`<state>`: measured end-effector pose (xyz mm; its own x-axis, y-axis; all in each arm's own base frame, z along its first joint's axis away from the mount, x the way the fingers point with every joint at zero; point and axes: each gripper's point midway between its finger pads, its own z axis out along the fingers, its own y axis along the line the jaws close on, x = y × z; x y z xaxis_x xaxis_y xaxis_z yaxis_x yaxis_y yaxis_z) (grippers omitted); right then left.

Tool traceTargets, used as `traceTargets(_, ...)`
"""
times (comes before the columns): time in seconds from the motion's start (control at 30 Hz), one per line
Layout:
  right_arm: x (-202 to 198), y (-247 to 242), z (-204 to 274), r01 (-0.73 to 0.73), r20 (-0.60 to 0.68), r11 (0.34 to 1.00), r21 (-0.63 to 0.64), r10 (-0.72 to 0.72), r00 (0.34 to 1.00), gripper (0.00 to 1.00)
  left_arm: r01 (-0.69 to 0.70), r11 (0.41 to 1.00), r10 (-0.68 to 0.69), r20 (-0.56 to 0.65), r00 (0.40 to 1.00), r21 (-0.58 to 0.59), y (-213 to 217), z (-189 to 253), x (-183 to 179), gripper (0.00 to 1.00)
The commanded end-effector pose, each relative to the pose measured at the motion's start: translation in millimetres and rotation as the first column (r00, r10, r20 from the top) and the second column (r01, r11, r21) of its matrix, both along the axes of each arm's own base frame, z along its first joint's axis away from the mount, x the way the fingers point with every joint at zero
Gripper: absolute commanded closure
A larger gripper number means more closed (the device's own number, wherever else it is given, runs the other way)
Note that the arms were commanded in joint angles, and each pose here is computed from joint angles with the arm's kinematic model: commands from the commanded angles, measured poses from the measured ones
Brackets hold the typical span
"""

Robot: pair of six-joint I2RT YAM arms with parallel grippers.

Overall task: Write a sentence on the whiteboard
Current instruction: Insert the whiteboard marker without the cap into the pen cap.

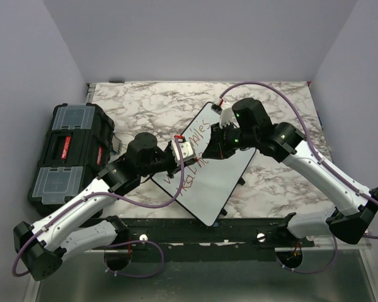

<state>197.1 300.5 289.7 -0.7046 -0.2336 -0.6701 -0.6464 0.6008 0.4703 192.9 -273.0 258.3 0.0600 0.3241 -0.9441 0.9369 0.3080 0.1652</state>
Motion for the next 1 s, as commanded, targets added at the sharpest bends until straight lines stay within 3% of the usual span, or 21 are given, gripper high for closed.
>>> traceTargets(0.0,-8,18,-8,-0.058,-0.006,0.998,-0.007,0.058,0.998,0.99,0.074,0.984,-0.057,0.108,0.993,-0.16,-15,58,-5,1.0)
traceTargets(0.53,-16,32,-30,-0.144,-0.004,0.989,-0.02,0.144,0.99,0.99,0.229,0.951,-0.206,0.127,0.97,-0.207,-18,75,-37,1.0)
traceTargets(0.97,-35,41,-43,-0.253,0.02,0.967,-0.029,0.254,0.967,0.99,0.355,0.911,-0.347,0.075,0.935,-0.208,-27,91,-58,1.0)
